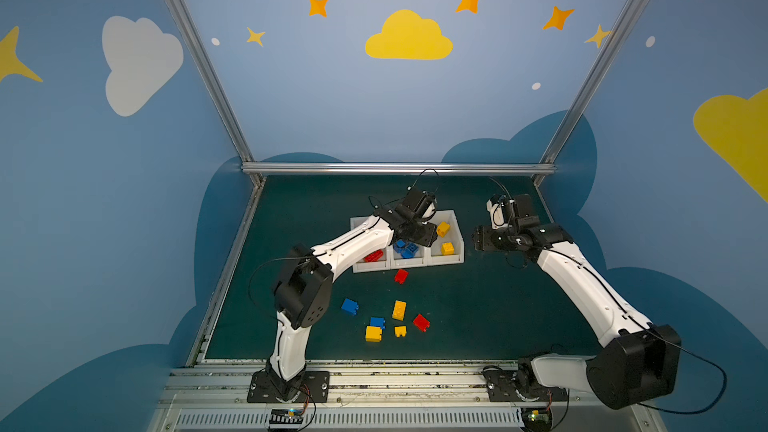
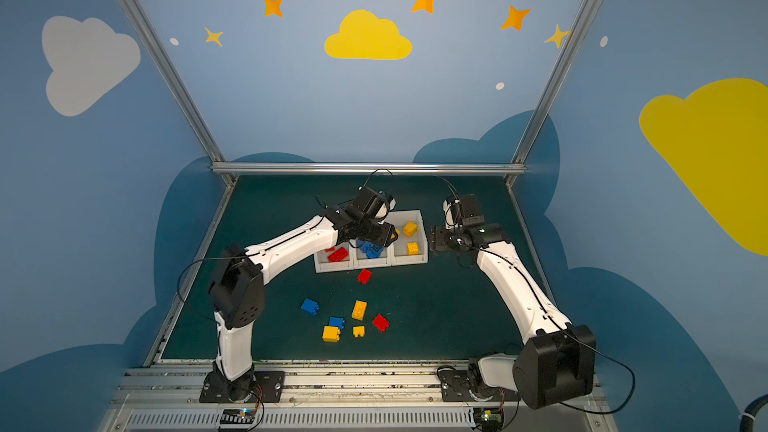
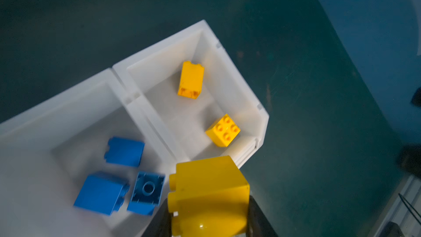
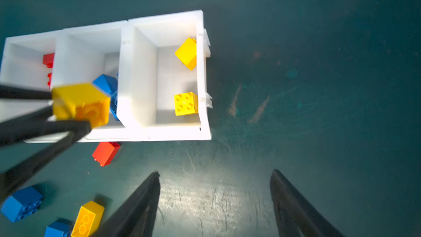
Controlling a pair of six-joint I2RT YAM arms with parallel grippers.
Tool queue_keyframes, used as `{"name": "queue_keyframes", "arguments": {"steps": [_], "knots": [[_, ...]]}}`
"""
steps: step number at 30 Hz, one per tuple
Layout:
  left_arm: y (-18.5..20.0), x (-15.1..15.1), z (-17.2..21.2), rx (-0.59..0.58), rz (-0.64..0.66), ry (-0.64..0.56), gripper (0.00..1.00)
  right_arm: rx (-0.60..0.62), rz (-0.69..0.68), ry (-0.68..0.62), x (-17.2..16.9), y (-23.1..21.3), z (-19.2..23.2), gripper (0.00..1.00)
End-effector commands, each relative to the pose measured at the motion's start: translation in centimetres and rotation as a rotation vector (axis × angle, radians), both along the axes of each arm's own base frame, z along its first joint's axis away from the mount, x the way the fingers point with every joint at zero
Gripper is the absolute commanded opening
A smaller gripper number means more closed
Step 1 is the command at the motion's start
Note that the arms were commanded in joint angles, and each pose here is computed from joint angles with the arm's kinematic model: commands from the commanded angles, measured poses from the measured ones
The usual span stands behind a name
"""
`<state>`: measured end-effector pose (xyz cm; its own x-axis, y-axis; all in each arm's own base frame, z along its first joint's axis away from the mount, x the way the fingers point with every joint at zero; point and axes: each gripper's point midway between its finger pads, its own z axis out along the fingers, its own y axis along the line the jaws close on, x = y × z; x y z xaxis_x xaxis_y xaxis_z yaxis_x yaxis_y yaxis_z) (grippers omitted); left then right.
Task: Sort the legos into containers by color
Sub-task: 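Carry the yellow brick into the end compartment while the right arm swings aside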
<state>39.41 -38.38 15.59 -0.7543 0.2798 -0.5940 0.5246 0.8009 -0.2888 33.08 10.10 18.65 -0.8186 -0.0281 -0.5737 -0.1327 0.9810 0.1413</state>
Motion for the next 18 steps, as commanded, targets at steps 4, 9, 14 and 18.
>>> {"name": "queue_keyframes", "arguments": {"steps": [4,9,14,18], "knots": [[-3.3,2.3,-0.9,-0.04,-0.078,0.03,0.41,0.026,-0.003,0.008,-1.7,-0.7,-0.1,0.76],[-4.6,3.5,-1.9,-0.054,-0.083,0.052,0.43,0.032,-0.004,0.012,-2.1,-0.9,-0.2,0.76],[-4.8,3.6,-2.5,-0.059,-0.076,0.069,0.52,0.036,0.004,0.014,-2.2,-0.8,-0.1,0.76],[-4.4,3.5,-2.4,-0.058,-0.07,0.071,0.56,0.038,0.005,0.018,-2.3,-0.8,-0.1,0.77]]}}
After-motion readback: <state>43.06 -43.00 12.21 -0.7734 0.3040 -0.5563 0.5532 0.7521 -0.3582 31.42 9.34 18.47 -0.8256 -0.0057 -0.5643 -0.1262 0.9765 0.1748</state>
